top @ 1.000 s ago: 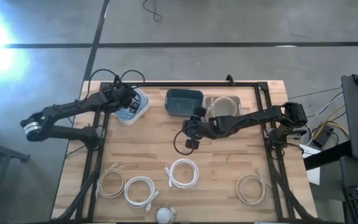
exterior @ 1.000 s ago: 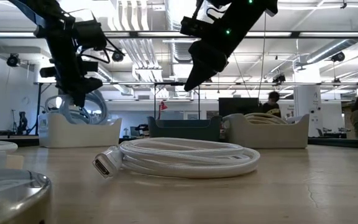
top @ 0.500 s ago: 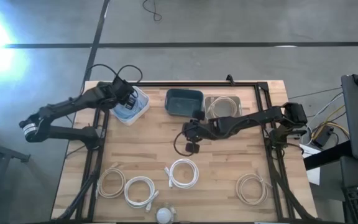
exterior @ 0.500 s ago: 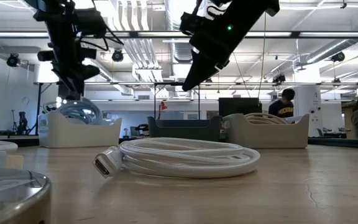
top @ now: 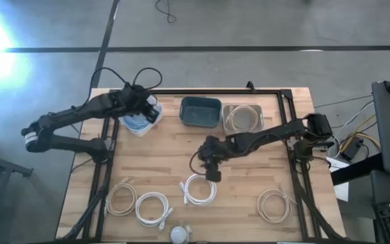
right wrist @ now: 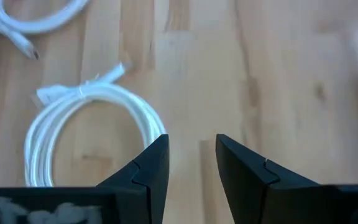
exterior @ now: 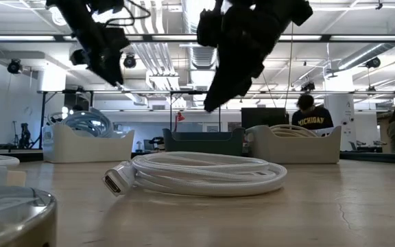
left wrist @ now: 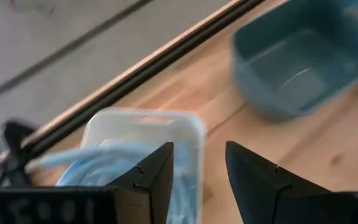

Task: Pick & Place USB Port
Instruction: Put the right white charger cable into the blue bin

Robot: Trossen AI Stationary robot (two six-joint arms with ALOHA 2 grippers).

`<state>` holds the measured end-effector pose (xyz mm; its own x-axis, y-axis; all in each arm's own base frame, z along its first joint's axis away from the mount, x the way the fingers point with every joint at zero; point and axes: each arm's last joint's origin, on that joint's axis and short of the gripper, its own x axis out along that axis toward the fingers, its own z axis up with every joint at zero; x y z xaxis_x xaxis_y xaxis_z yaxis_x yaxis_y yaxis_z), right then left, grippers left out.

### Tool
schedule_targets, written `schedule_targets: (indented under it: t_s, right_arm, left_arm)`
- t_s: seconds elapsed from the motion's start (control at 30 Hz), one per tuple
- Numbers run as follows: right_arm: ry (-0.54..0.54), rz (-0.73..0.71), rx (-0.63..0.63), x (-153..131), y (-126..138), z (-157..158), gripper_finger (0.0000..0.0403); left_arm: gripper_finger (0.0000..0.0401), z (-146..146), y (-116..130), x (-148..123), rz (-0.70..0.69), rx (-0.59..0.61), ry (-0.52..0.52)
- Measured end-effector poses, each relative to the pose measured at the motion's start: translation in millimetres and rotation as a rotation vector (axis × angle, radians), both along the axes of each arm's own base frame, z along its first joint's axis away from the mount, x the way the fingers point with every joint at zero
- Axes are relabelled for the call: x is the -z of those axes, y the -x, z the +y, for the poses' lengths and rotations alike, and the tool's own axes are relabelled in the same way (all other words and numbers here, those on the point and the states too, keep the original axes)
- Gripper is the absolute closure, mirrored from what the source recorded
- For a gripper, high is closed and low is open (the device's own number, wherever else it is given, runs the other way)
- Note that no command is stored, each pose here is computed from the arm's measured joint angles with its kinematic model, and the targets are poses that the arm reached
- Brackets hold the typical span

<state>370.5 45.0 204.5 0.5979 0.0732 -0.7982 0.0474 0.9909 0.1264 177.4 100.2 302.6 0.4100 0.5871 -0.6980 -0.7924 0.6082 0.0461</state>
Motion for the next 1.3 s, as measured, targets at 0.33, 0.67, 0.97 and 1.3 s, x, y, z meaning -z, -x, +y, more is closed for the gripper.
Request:
schedule_targets:
  t_s: [0.33, 0.67, 0.97, 1.3]
  right_arm:
    - [-0.053, 0.136, 0.062, 46.6, -8.8, 19.0, 0.0278]
    - [-0.126, 0.223, 0.075, 75.6, -16.7, 22.2, 0.0266]
    - [-0.146, 0.132, 0.052, 38.5, -12.1, 22.7, 0.0269]
    - [-0.133, 0.17, 0.04, 56.2, -12.1, 26.9, 0.0254]
  left_arm:
    - [0.0248, -27.1, -29.4, -4.4, -0.138, 0.234, -0.126]
    - [0.0248, -32.3, -32.1, -4.8, -0.16, 0.249, -0.122]
    - [0.0248, -32.3, -32.1, -4.8, -0.159, 0.249, -0.123]
    - [0.0248, -32.3, -31.8, -2.5, -0.151, 0.248, -0.122]
